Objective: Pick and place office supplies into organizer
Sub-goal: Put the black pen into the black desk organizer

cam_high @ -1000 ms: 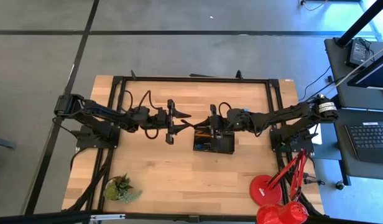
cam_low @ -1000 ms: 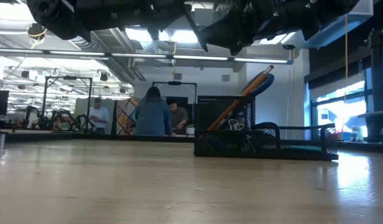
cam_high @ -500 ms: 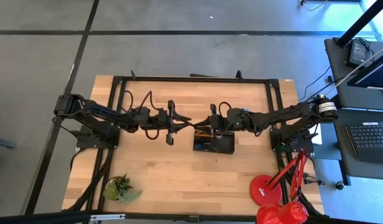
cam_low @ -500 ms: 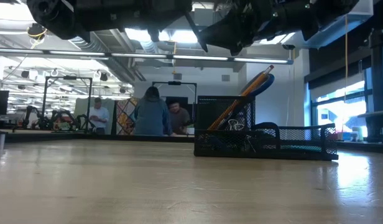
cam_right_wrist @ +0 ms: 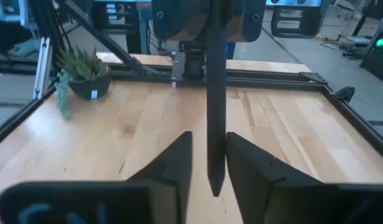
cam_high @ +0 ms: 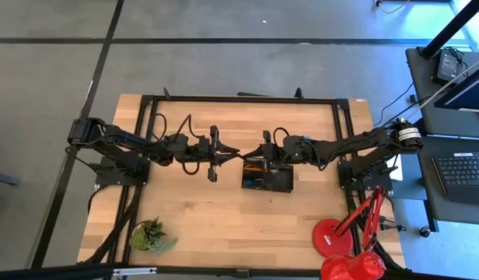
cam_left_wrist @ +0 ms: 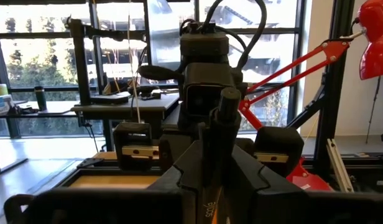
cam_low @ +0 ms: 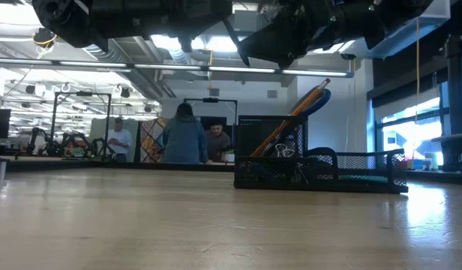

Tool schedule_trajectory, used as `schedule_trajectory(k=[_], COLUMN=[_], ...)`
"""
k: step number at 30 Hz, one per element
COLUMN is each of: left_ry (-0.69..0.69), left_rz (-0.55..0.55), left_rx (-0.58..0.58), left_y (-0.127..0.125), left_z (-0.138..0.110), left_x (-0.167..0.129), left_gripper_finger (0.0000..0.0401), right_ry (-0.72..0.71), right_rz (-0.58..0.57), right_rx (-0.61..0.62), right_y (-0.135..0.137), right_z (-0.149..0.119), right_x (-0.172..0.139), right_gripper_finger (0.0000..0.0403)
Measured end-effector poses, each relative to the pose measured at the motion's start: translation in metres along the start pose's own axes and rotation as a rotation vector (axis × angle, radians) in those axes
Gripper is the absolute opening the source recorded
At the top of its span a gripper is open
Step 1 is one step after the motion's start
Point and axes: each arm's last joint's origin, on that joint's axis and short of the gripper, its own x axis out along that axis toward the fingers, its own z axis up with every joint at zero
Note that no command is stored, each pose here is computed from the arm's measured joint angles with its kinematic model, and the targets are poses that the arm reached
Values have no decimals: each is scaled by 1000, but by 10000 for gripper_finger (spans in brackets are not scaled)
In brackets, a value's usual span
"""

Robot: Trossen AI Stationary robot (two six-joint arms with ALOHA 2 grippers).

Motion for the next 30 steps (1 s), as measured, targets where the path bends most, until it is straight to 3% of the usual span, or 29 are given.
schedule_trajectory(k=[5, 13, 21, 26, 30], left_ry=[0, 72, 227, 276, 274], left_rz=[5, 14, 31, 35, 38], left_rx=[0, -21, -44, -53, -64], left_y=[0, 4, 12, 14, 15], left_z=[0, 0, 16, 16, 16], left_x=[0, 6, 29, 31, 32], left_gripper_finger=[33, 33, 32, 32, 32], right_ry=[44, 290, 409, 546, 559], right_rz=[5, -3, -41, -173, -245], right_rx=[24, 18, 74, 123, 116], right_y=[0, -1, -4, -11, -13], right_z=[-4, -2, 11, 4, 5], right_x=[-1, -11, -30, -46, -53], right_gripper_finger=[143, 227, 243, 243, 243])
